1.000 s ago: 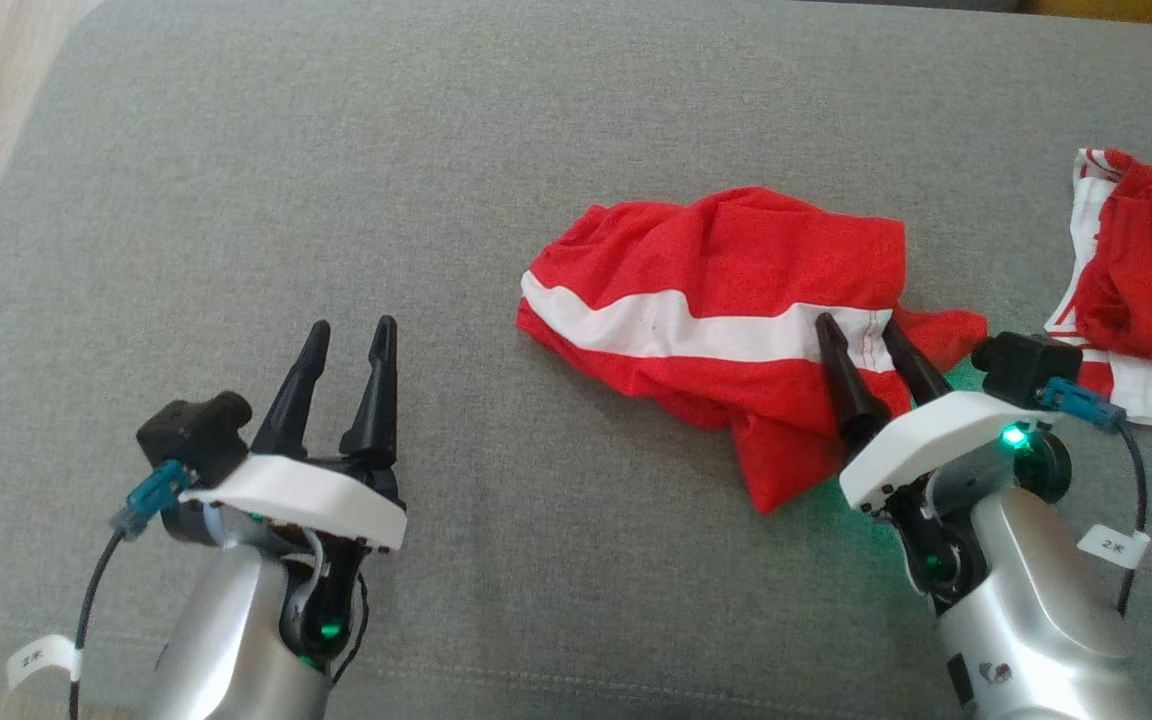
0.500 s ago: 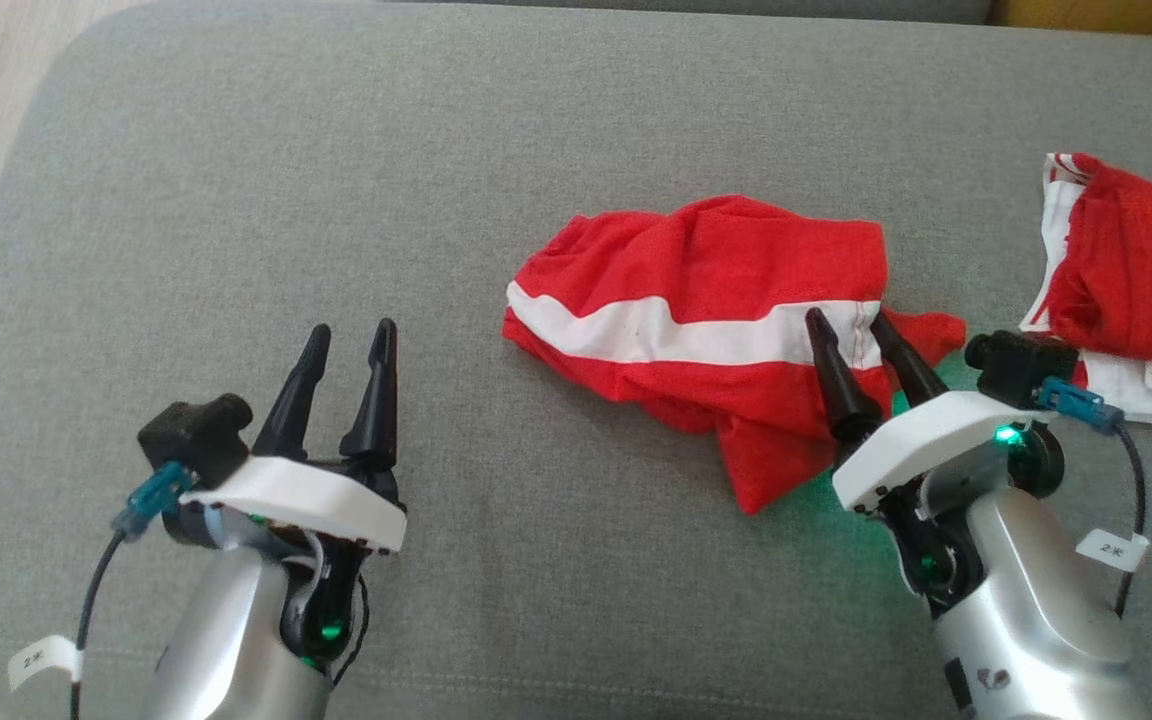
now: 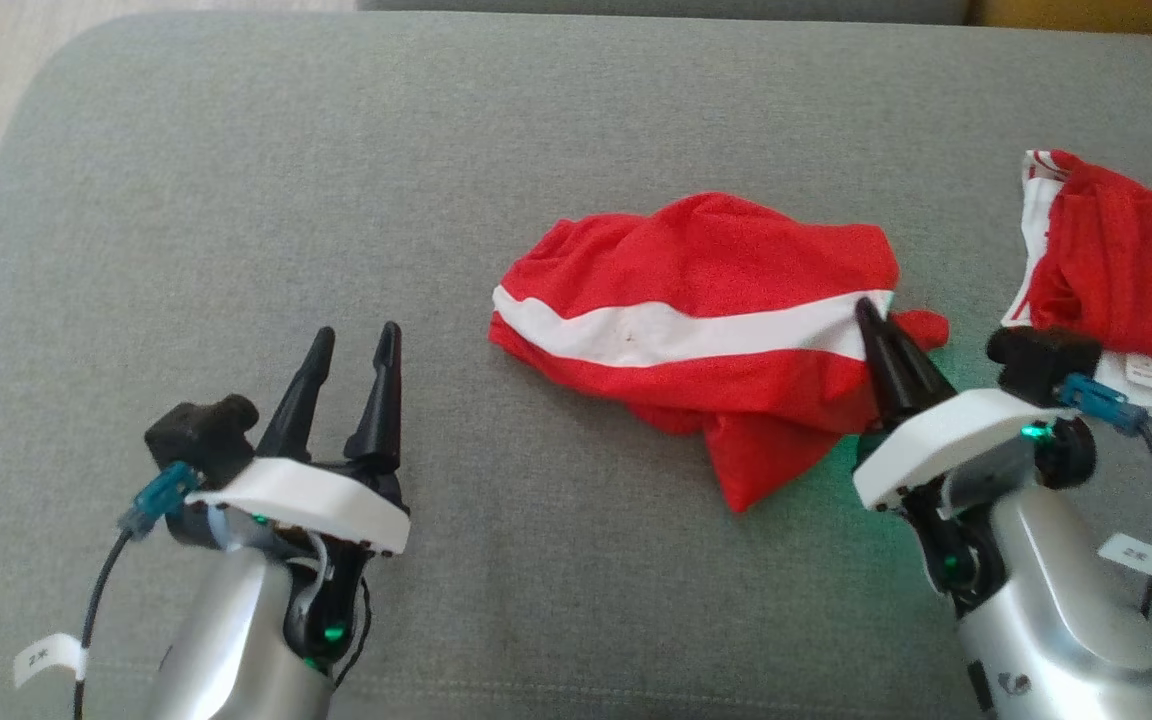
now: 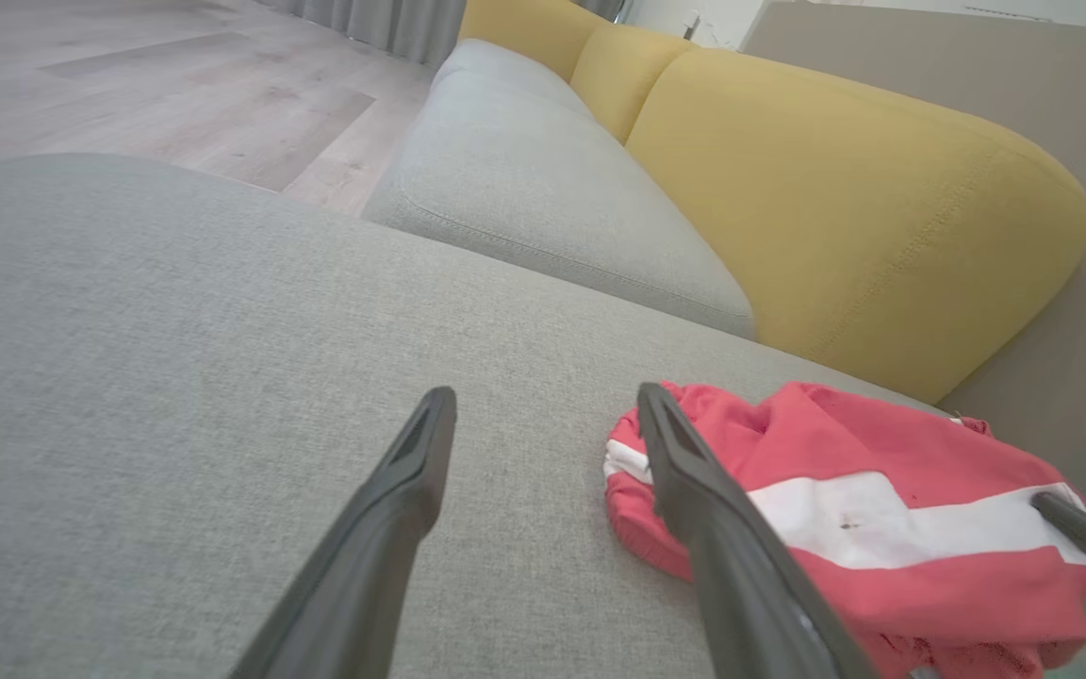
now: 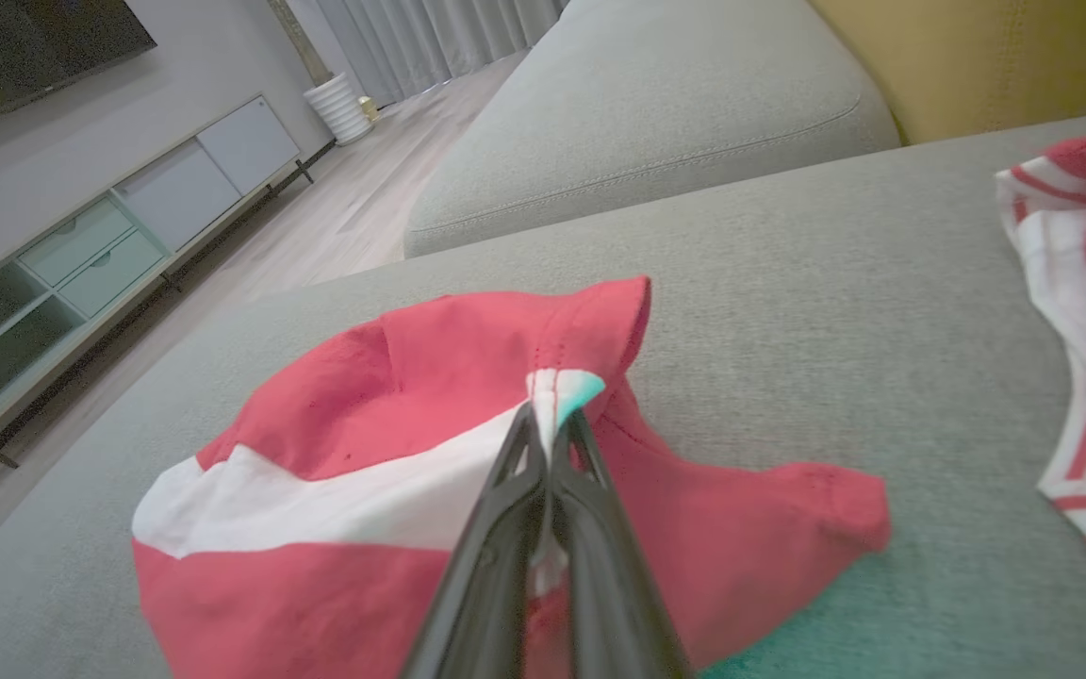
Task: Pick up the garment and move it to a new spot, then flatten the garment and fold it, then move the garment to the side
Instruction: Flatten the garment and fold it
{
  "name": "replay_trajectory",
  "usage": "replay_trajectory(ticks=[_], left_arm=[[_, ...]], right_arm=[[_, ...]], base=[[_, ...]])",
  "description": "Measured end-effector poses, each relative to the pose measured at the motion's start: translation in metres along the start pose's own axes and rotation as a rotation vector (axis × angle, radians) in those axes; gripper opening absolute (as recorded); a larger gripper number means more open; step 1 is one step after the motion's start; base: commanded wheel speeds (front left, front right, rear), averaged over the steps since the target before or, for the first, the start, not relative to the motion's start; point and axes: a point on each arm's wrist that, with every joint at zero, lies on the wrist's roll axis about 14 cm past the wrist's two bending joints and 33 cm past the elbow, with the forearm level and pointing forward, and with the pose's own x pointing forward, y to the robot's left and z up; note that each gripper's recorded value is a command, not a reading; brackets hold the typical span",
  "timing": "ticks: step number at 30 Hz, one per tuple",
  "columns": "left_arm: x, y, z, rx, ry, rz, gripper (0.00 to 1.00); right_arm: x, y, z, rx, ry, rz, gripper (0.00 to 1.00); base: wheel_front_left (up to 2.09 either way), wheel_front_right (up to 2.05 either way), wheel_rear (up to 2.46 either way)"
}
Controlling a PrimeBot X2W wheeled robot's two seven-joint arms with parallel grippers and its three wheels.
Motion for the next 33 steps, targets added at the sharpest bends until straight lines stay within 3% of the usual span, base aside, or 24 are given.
replay_trajectory(ticks=[4,11,19,33], left_arm=[[0.007,-0.016,-0.005,-0.001,0.016,-0.05,1.0],[0.019,-0.071,-0.026,-0.04,0.101,-0.23,1.0],[0.027,-0.052,-0.053,-0.061,0.229,-0.195,1.0],[0.047,-0.052,-0.075,-0.063,0.414,-0.205,1.0]], right_arm=[[-0.009,-0.016,0.002,0.002,-0.007,-0.047,0.0],[-0.018,-0.051,0.007,-0.017,-0.018,-0.149,0.0],[-0.019,-0.051,0.0,-0.023,0.003,-0.153,0.0],[-0.025,-0.056,-0.012,-0.065,0.042,-0.168,0.0]], base=[[0.0,0.0,0.0],[0.0,0.0,0.0],[0.0,0.0,0.0],[0.0,0.0,0.0]])
